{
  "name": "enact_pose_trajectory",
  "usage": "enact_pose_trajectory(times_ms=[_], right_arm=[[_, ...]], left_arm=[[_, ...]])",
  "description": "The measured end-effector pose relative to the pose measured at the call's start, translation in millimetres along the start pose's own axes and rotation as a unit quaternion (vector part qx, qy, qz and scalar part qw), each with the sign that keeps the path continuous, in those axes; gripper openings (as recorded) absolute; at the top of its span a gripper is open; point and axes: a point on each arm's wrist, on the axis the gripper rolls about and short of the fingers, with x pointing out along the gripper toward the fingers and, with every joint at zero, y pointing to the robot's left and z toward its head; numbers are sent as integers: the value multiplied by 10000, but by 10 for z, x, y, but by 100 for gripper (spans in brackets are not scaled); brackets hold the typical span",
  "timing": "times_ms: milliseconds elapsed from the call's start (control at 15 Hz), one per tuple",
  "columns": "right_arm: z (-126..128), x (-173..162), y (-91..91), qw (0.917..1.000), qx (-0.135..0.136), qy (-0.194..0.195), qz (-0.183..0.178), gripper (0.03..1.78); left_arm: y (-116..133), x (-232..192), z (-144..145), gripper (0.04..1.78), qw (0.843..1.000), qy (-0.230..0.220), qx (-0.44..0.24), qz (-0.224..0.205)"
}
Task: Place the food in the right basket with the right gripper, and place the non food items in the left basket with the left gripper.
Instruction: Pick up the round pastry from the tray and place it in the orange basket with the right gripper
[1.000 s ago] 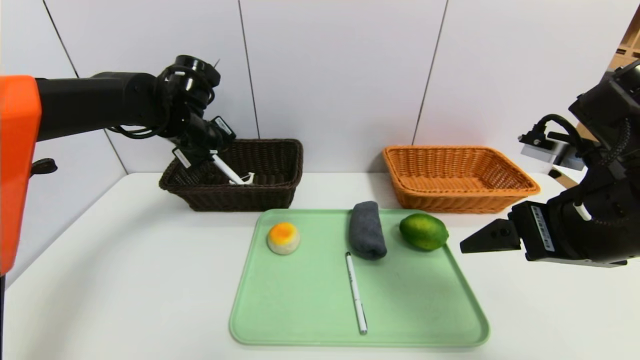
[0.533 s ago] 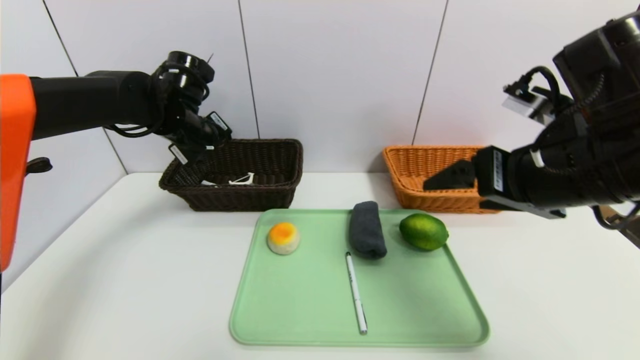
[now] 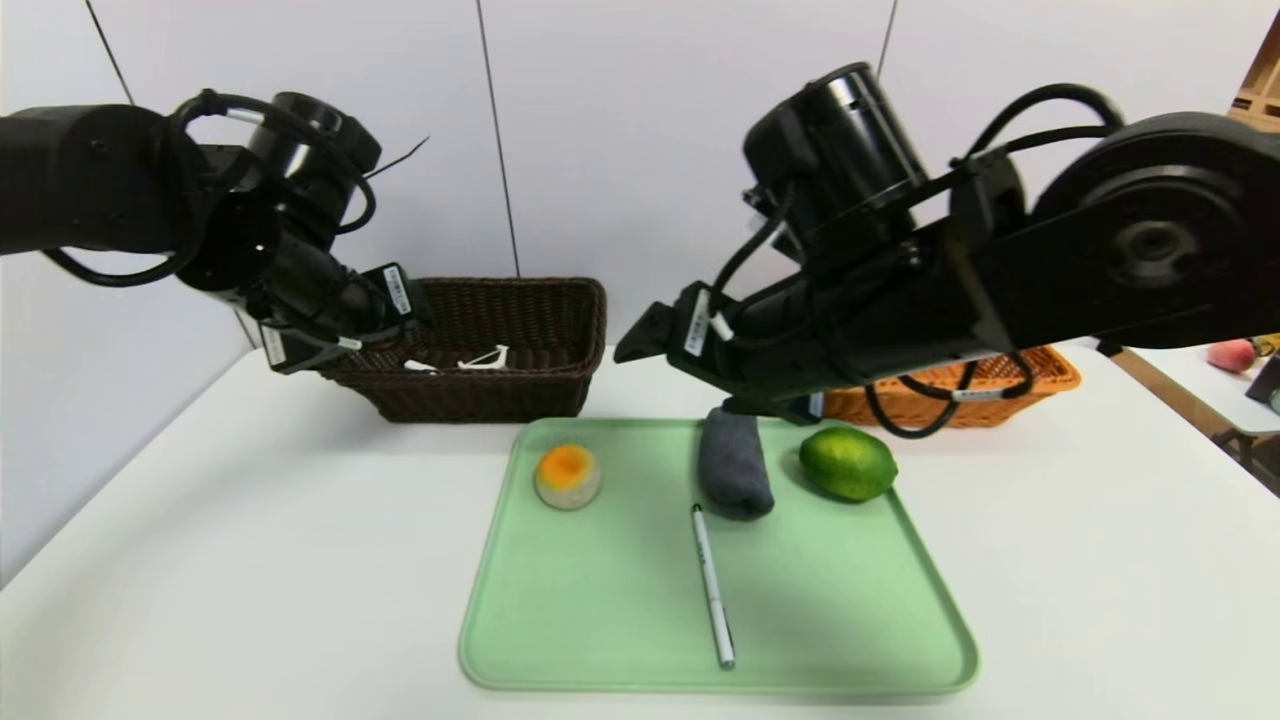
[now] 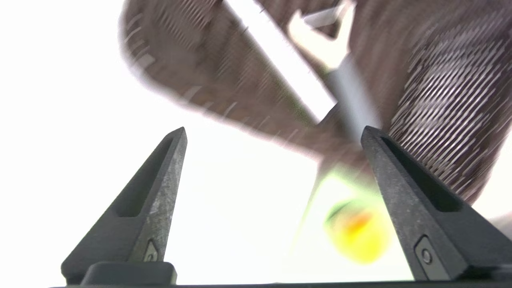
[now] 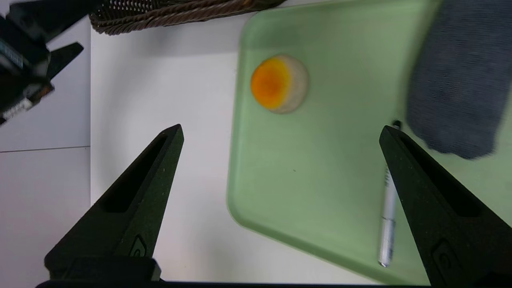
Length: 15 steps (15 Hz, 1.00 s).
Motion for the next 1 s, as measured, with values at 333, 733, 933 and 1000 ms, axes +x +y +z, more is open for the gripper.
enact_pose_trajectory(times_ms=[333,733,933,1000], right_arm=[[-229,744,269,9987,-408,78,-306,169],[-500,1308,222,9927,-1007,244,-612,170],[-519,1405,243,9882,-1388,-42,-641,170],[-520,1421,248,9867,-1493,-92,-643,170]], left_arm=[[426,-372,-397,162,9929,-209,1152,198],[723,-657,-677,167,9914,-365,1252,122],[774,-719,-724,167,9915,-411,1229,83],[787,-729,-736,167,9916,-409,1228,83]])
